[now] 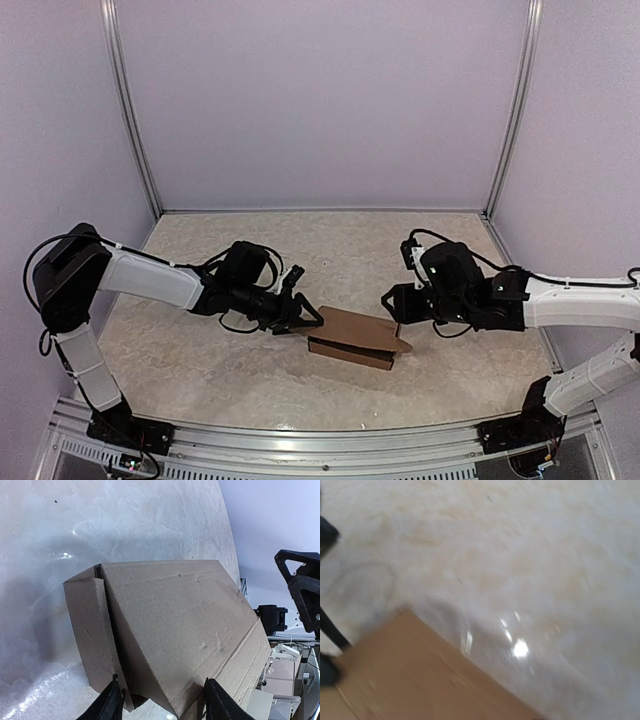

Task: Fold the paper box

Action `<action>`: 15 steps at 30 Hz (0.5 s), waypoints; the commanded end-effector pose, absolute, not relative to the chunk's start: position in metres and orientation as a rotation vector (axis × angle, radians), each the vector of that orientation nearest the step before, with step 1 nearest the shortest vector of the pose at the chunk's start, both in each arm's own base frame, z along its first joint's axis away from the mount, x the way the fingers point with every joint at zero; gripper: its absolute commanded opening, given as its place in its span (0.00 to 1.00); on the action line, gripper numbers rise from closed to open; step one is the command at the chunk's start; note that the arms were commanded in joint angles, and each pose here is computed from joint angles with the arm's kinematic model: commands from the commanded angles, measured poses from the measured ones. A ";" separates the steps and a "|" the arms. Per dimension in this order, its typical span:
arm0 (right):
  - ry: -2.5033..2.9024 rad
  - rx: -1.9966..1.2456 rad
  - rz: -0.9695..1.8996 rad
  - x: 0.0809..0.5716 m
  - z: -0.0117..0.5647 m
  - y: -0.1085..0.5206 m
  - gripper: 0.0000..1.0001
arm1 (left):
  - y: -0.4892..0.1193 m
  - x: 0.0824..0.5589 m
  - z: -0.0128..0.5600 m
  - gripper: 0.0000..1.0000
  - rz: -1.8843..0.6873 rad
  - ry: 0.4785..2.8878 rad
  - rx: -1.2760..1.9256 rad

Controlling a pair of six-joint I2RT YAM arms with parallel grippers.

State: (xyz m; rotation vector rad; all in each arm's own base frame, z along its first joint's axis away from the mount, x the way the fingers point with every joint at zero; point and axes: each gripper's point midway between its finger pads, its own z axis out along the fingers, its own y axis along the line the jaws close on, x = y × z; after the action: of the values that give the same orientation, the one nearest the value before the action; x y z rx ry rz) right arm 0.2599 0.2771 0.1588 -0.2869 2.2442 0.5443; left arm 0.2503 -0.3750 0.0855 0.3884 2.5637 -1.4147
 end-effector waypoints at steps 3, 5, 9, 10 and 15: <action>2.373 -0.128 0.726 0.231 0.133 0.261 0.46 | -0.367 0.249 0.066 0.53 -1.357 2.610 0.382; 2.397 -0.075 0.808 0.227 0.129 0.264 0.46 | -0.367 0.248 0.065 0.53 -1.354 2.612 0.382; 2.465 -0.016 0.898 0.218 0.114 0.270 0.46 | -0.365 0.247 0.063 0.53 -1.348 2.619 0.376; 2.480 -0.002 0.907 0.216 0.109 0.271 0.46 | -0.365 0.247 0.063 0.53 -1.347 2.619 0.375; 2.499 0.031 0.961 0.214 0.103 0.277 0.46 | -0.365 0.247 0.062 0.53 -1.346 2.617 0.375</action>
State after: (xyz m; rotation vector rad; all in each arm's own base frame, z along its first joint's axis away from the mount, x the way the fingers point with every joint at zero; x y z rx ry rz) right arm 0.2160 0.2685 0.1063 -0.0311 2.4784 0.8634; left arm 0.2487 -0.3721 0.0803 0.3841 2.5750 -1.4000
